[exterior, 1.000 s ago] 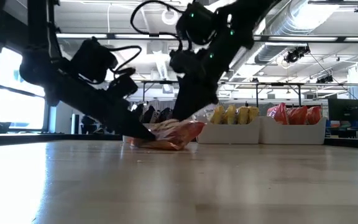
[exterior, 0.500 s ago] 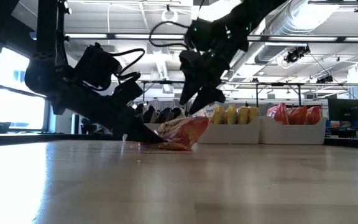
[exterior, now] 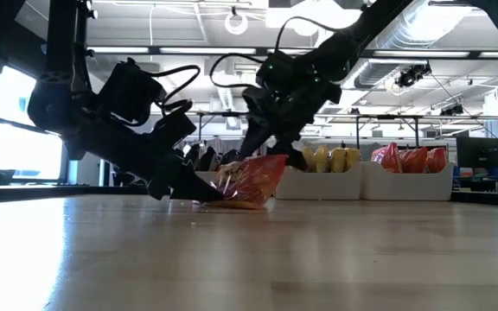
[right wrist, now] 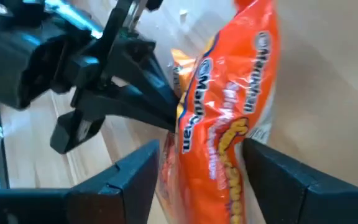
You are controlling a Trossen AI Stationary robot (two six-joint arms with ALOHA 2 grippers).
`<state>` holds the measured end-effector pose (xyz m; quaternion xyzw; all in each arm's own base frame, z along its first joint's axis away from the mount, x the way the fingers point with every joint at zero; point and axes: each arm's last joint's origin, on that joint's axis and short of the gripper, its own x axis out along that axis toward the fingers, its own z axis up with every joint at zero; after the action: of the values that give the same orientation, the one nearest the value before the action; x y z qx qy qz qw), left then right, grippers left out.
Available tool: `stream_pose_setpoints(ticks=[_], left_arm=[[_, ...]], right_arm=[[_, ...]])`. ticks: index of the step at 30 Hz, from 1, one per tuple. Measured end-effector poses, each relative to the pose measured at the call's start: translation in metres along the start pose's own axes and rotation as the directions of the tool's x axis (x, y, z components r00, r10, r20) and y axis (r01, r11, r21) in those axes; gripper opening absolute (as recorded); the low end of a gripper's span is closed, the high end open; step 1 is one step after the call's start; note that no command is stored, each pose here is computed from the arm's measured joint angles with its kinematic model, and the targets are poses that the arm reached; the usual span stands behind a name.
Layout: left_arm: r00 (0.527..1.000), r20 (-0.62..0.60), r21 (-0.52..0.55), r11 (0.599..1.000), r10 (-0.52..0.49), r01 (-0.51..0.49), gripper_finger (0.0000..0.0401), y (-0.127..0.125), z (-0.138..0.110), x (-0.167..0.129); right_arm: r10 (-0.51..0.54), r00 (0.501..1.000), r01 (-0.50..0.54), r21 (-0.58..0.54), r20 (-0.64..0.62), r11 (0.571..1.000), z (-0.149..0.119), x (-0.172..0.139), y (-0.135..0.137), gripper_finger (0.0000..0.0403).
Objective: Sort Maruchan noodles
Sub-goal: Put the orange noodle into the right white bin
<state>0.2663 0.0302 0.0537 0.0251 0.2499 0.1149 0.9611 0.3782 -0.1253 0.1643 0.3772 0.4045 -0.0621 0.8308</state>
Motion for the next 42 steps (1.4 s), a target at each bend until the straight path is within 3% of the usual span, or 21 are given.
stream_pose_setpoints(ticks=[19, 23, 31, 36, 42], left_arm=[[1.0, 0.014, -0.004, 1.0, -0.009, 0.009, 0.0035, -0.001, 0.001, 0.0], [1.0, 0.015, -0.009, 1.0, -0.009, 0.009, 0.0035, -0.001, 0.001, 0.0], [0.998, 0.046, 0.0, 0.999, -0.039, 0.039, 0.0035, -0.008, 0.002, -0.005], [0.991, 0.112, 0.028, 0.997, -0.071, 0.068, 0.0035, -0.01, 0.005, -0.03], [0.977, 0.211, -0.019, 0.999, -0.021, 0.026, 0.0035, 0.007, 0.013, -0.065]], right_arm=[[0.098, 0.994, -0.099, -0.01, -0.05, 0.995, -0.007, 0.026, 0.0, 0.0218], [0.099, 0.994, -0.099, -0.015, -0.049, 0.995, -0.007, 0.026, 0.0, 0.0195], [0.102, 0.993, -0.104, -0.04, -0.052, 0.994, -0.007, 0.027, 0.0, 0.0109], [0.097, 0.994, -0.1, -0.073, -0.045, 0.992, -0.007, 0.027, 0.002, 0.0072], [0.097, 0.994, -0.101, -0.097, -0.04, 0.99, -0.005, 0.023, 0.005, 0.0065]])
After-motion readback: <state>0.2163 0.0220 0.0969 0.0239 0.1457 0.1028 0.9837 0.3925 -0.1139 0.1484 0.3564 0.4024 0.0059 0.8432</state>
